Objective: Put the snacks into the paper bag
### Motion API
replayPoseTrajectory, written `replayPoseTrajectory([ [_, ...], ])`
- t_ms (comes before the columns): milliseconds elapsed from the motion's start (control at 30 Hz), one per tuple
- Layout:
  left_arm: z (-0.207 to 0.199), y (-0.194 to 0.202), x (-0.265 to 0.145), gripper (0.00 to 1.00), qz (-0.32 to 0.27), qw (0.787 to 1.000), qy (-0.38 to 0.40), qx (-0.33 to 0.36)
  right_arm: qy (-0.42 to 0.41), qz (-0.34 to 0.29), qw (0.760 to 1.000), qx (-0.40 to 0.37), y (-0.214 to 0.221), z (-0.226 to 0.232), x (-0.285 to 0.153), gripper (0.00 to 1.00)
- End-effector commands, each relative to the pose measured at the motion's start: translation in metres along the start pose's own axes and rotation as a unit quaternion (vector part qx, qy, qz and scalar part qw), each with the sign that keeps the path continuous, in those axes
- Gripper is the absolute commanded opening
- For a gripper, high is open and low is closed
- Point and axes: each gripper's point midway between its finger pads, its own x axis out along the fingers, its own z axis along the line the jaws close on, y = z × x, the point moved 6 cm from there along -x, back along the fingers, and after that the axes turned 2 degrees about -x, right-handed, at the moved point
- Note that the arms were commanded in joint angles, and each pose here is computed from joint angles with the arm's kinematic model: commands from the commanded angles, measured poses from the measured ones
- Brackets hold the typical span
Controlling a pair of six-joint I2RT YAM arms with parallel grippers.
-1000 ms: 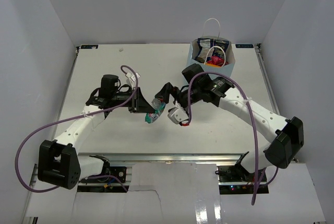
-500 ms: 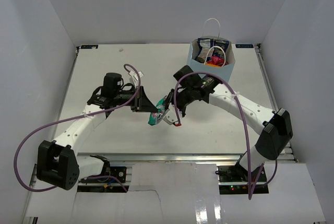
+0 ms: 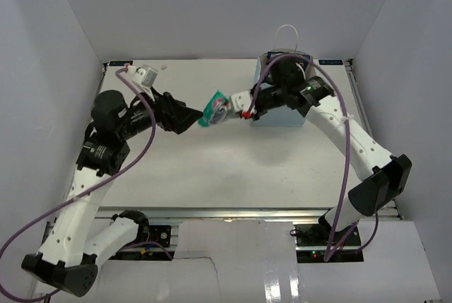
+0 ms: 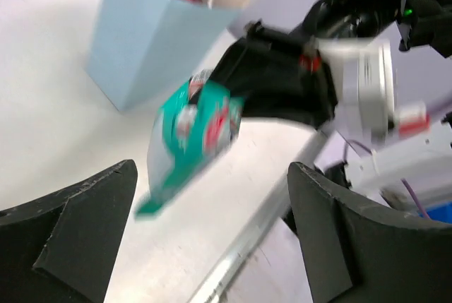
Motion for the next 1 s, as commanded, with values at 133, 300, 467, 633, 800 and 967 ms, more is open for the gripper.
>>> replayPoseTrajectory([
  [133,0.012,-0.007,-0.024,0.98,-0.088,0.990,-0.104,0.030,0.300,-0.086,0.939,0.142,-0.029,-0.122,-0.142,0.17],
  [300,0.022,0.014,-0.020,0.98,-0.063,0.993,-0.104,0.001,0.415,-0.045,0.890,0.182,0.001,-0.154,-0.202,0.17],
  [467,0.022,0.024,-0.025,0.98,-0.062,0.993,-0.104,-0.004,0.428,0.024,0.874,0.227,0.068,-0.134,-0.226,0.18],
  [633,0.024,0.032,-0.026,0.98,-0.055,0.993,-0.104,-0.011,0.385,0.060,0.889,0.240,0.105,-0.089,-0.220,0.20],
  [800,0.026,0.037,-0.023,0.98,-0.046,0.994,-0.102,-0.016,0.321,0.073,0.908,0.260,0.116,-0.051,-0.200,0.20],
  [967,0.027,0.040,-0.023,0.98,-0.042,0.994,-0.101,-0.019,0.297,0.128,0.908,0.265,0.130,-0.029,-0.195,0.22],
])
